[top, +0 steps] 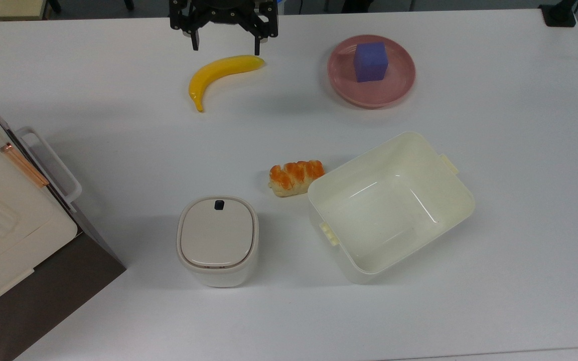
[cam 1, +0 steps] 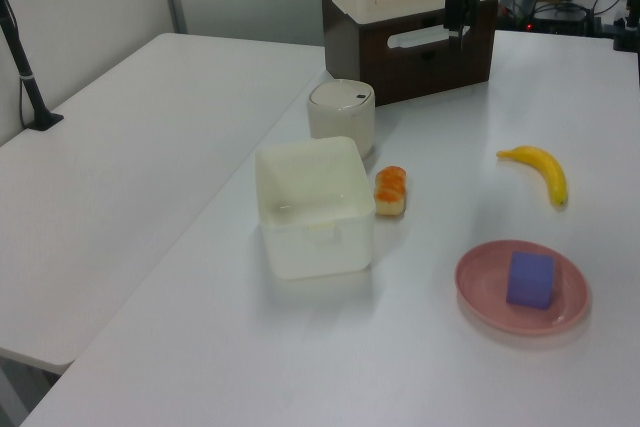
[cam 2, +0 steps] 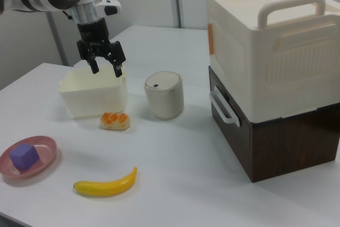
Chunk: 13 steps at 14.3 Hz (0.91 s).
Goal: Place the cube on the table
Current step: 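Move the open gripper toward the purple cube on the pink plate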
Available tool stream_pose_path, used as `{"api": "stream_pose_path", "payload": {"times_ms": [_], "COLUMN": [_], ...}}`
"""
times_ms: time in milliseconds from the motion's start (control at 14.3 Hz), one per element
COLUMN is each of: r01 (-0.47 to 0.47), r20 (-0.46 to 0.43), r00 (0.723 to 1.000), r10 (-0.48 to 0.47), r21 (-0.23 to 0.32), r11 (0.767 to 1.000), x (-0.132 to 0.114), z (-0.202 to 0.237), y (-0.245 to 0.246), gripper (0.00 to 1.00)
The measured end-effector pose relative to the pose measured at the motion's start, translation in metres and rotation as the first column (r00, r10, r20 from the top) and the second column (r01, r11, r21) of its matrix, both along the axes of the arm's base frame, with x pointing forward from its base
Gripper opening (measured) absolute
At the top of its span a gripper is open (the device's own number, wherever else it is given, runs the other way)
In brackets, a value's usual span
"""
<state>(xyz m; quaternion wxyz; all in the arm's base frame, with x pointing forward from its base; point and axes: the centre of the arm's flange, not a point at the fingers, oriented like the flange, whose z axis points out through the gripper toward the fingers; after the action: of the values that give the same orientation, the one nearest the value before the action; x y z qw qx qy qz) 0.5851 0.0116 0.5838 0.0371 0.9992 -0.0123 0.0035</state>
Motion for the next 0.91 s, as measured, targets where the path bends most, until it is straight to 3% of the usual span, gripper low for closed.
{"api": "stream_pose_path", "payload": {"times_ms": [910], "r01": [0.007], "r20": [-0.004], "r00": [1.0], "r10": [-0.007], "r21": [0.0], "r11": [1.0], "x": [0.0005], "z": [-0.0023], "y": [-0.0045], "gripper": [1.0]}}
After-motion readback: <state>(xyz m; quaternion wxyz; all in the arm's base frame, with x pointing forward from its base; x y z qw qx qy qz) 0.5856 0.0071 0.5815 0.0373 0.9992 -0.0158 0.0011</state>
